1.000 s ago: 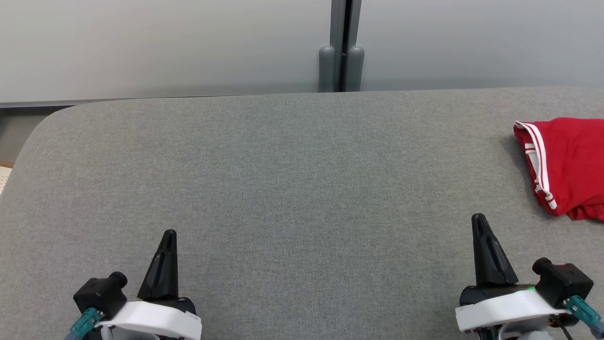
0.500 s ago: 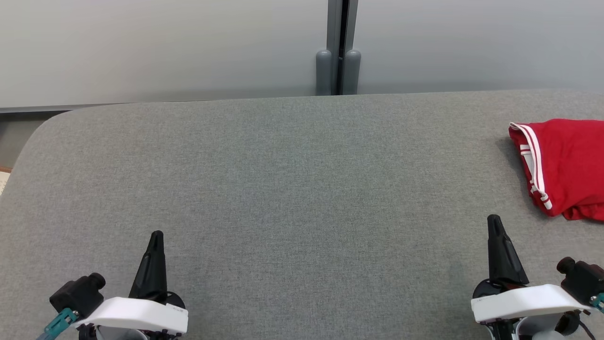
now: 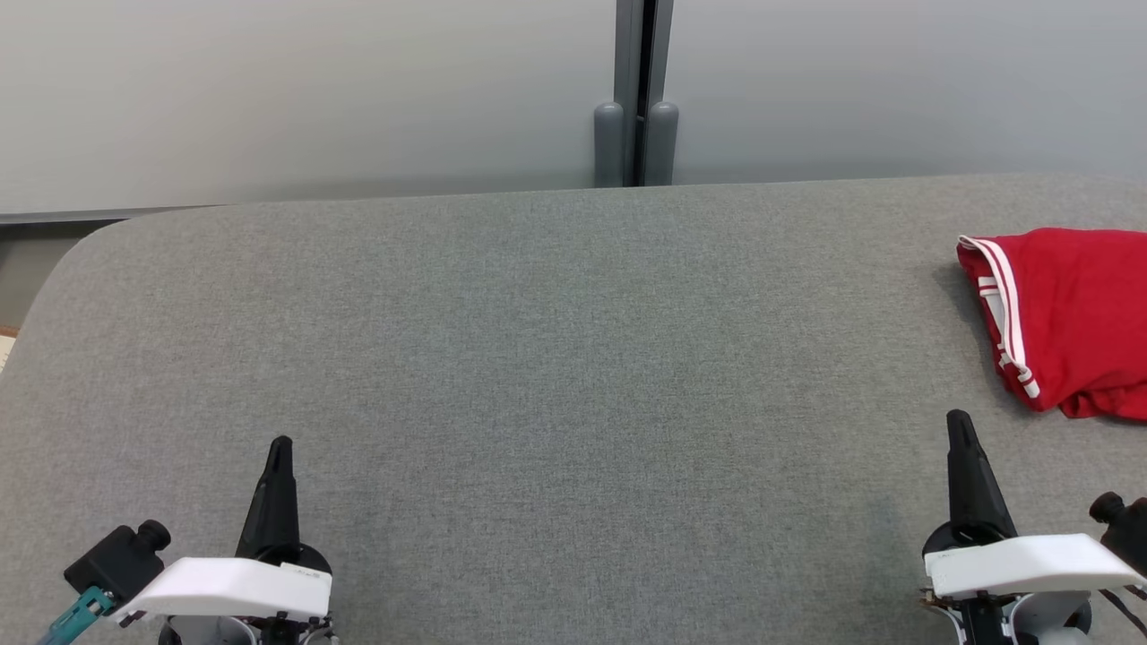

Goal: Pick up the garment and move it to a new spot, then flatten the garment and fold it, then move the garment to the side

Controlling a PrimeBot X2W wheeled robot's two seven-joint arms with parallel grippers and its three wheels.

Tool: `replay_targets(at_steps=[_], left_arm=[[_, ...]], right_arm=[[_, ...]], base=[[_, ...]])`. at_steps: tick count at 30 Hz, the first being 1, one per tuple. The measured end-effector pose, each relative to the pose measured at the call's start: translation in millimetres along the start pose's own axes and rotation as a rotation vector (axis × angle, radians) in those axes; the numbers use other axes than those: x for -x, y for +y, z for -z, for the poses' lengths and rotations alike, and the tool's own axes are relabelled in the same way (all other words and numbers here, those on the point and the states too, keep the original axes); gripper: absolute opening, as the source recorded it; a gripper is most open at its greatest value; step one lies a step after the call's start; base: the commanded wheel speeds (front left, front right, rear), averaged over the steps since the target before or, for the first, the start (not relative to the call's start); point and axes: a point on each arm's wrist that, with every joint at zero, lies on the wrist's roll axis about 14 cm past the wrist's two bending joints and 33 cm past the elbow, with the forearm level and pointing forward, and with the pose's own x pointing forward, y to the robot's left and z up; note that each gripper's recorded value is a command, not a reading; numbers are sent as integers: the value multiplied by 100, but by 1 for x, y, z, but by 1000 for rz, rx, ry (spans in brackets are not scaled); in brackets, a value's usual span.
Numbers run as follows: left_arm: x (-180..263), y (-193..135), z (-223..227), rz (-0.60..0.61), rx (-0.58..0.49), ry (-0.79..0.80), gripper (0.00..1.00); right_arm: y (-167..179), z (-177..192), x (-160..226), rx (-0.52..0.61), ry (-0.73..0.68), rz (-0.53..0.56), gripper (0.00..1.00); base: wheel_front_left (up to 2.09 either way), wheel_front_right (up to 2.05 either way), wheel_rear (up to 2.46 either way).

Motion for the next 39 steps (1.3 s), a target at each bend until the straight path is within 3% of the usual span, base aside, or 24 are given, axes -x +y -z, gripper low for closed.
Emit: replay_targets(at_steps=[39], left_arm=[[-7, -7, -12, 19, 397, 11, 0]], right_arm=[[-15, -23, 3, -421, -38, 50, 0]], base=[[0, 0, 0]])
